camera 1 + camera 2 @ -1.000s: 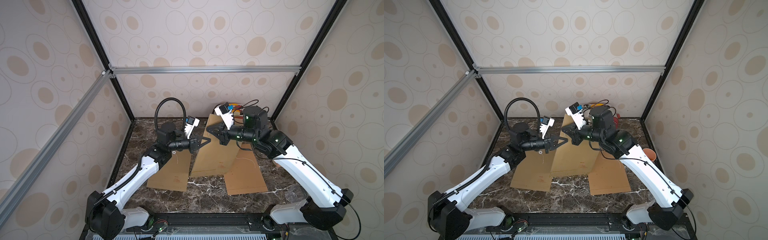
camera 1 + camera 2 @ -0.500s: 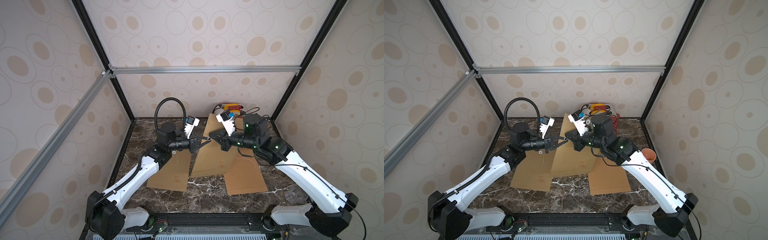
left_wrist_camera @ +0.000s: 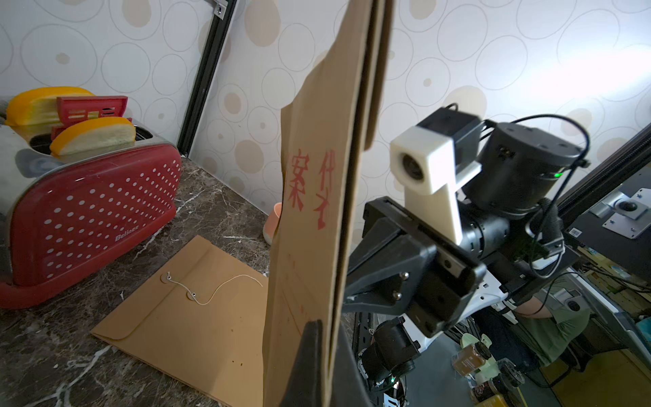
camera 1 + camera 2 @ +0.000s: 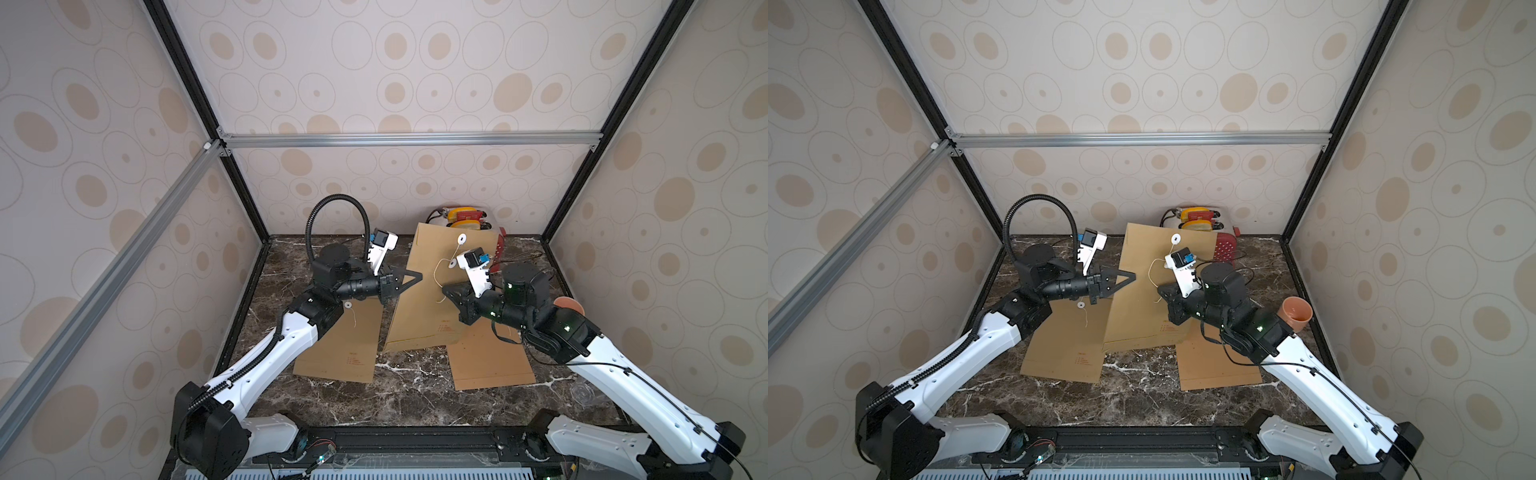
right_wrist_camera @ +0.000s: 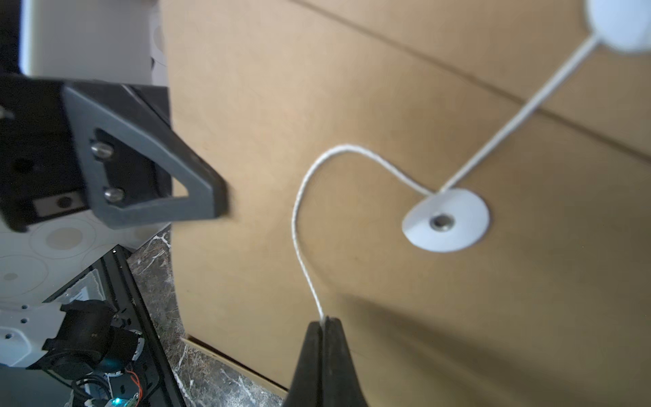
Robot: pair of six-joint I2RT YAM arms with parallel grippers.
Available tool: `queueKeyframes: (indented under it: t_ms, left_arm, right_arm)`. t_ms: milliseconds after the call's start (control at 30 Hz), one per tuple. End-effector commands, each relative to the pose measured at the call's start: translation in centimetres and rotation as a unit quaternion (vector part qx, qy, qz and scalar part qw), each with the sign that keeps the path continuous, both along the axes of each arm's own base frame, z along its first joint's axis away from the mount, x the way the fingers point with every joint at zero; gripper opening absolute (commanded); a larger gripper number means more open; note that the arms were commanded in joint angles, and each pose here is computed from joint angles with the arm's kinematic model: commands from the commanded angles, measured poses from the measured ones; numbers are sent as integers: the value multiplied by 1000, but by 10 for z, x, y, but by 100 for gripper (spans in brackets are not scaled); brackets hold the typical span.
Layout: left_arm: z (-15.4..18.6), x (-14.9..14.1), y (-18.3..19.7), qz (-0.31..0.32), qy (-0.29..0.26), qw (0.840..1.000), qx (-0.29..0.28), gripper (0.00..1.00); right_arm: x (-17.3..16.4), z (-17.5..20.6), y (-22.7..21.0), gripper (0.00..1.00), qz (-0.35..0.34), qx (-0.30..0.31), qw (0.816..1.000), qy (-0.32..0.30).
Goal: Close the mouth of the file bag
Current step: Close the file bag.
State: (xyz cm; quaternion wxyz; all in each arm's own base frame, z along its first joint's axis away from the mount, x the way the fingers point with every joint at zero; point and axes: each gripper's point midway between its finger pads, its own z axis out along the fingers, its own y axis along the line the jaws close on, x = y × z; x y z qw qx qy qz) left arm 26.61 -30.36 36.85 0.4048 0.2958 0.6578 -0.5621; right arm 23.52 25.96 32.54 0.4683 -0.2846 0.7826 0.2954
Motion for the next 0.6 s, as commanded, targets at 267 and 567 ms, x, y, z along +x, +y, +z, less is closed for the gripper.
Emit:
queueKeyframes:
  t_ms: [267,567]
  left_arm:
    - [29,-10,4,-11,-34,999,-34,0]
    - [30,-11,3,-15,-33,999,-38,0]
  right_arm:
    - [9,-29,-13,0,-38,11,999,23]
    - [13,-42,-23,0,-58,3,998,31]
